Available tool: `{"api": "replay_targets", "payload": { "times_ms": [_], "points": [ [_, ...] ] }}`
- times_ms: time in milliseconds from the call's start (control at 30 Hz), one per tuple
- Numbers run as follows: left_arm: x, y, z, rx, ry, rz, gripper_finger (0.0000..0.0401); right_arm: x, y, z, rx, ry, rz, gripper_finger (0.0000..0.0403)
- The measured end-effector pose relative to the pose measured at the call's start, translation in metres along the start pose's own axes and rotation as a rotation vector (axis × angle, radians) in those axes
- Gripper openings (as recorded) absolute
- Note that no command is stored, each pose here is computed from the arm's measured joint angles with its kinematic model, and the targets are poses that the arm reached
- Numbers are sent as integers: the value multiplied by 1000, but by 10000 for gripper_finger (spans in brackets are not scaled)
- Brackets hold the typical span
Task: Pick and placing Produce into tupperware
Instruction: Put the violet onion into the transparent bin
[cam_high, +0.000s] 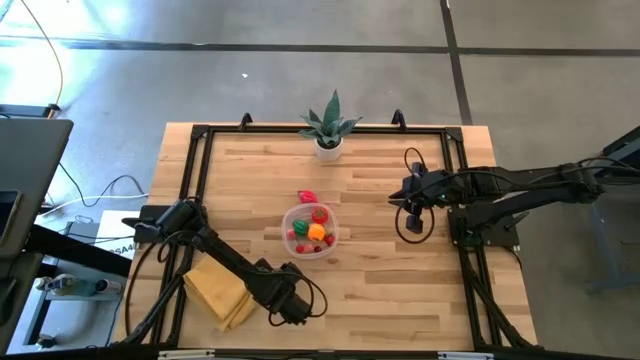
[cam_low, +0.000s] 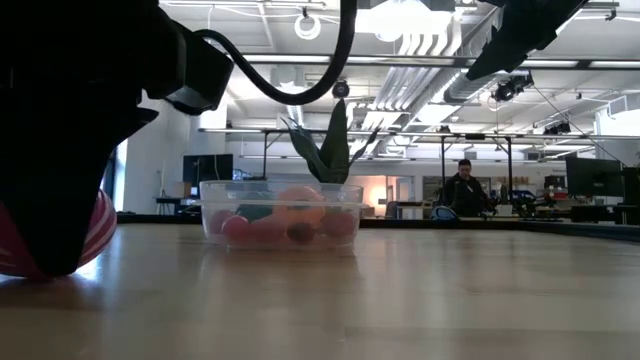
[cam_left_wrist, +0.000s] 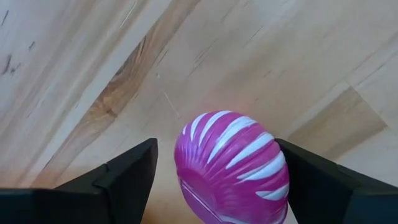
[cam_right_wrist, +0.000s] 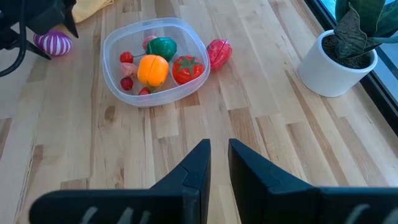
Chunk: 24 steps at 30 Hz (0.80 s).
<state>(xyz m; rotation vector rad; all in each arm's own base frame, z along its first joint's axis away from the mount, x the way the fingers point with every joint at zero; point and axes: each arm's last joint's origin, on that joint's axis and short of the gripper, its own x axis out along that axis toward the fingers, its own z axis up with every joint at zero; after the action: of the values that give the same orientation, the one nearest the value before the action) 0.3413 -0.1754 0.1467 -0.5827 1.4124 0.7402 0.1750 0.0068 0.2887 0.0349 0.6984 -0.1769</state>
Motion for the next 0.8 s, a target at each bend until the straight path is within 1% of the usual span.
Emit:
{"api": "replay_targets", "payload": {
  "times_ms": [800],
  "points": [
    [0,0,0,-10,4,0,258,0,0,0,0,0,0,46]
  ]
}}
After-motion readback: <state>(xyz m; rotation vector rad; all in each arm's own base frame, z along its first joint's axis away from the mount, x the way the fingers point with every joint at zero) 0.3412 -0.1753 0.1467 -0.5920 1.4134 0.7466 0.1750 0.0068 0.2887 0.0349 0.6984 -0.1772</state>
